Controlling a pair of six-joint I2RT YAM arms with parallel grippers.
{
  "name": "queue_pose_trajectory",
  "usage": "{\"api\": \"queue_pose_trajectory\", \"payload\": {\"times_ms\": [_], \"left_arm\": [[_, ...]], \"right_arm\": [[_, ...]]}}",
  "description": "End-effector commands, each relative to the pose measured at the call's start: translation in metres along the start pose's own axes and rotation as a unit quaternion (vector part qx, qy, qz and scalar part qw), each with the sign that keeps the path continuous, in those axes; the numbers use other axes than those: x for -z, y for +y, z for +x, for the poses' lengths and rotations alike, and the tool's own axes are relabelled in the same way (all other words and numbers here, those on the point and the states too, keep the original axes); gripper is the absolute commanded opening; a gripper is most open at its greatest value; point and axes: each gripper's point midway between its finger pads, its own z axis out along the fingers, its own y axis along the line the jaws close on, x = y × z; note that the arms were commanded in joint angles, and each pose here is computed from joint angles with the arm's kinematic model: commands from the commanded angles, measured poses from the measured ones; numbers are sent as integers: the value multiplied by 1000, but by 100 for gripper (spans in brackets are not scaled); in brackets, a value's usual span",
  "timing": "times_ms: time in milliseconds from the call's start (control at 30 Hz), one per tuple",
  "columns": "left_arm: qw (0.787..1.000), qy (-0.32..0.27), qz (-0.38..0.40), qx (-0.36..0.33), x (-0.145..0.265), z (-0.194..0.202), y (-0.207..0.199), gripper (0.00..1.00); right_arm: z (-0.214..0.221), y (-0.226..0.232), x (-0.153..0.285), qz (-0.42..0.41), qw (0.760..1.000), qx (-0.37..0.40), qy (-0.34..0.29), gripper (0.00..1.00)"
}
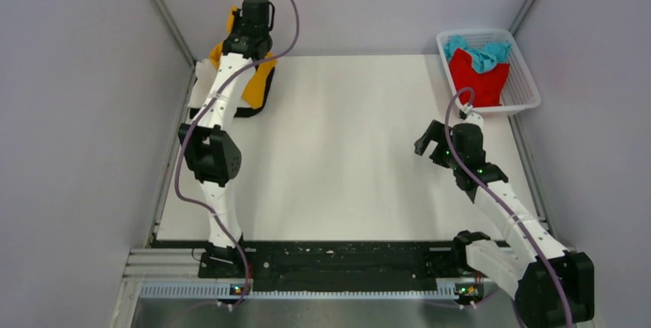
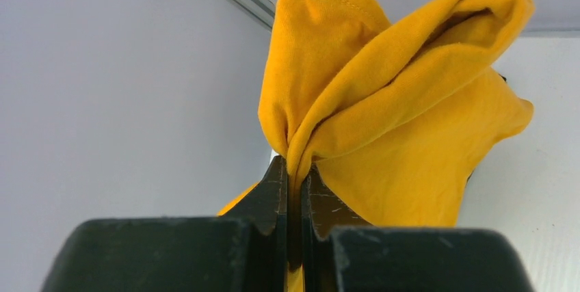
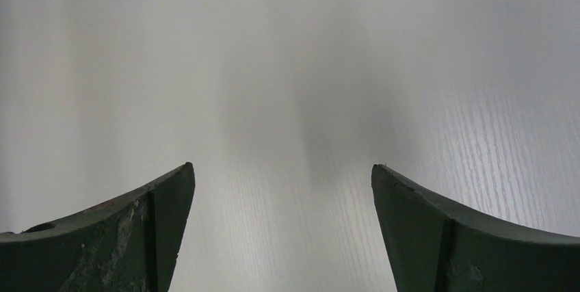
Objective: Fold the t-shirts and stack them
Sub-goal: Put the neatly folded tshirt into the corner of the board with the left arm
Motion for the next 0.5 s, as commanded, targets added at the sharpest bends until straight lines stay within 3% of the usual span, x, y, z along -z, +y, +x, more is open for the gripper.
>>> {"api": "queue_pose_trajectory", "payload": {"times_ms": [0,467], "left_arm": [[999,9,5,30,-36,12,0,0],[992,92,-36,76,-157,107,37,1]], "right_arm": [[-9,-5,-2,18,1000,3,-12,99],[-4,-14,-12,48,999,3,1,99]]}}
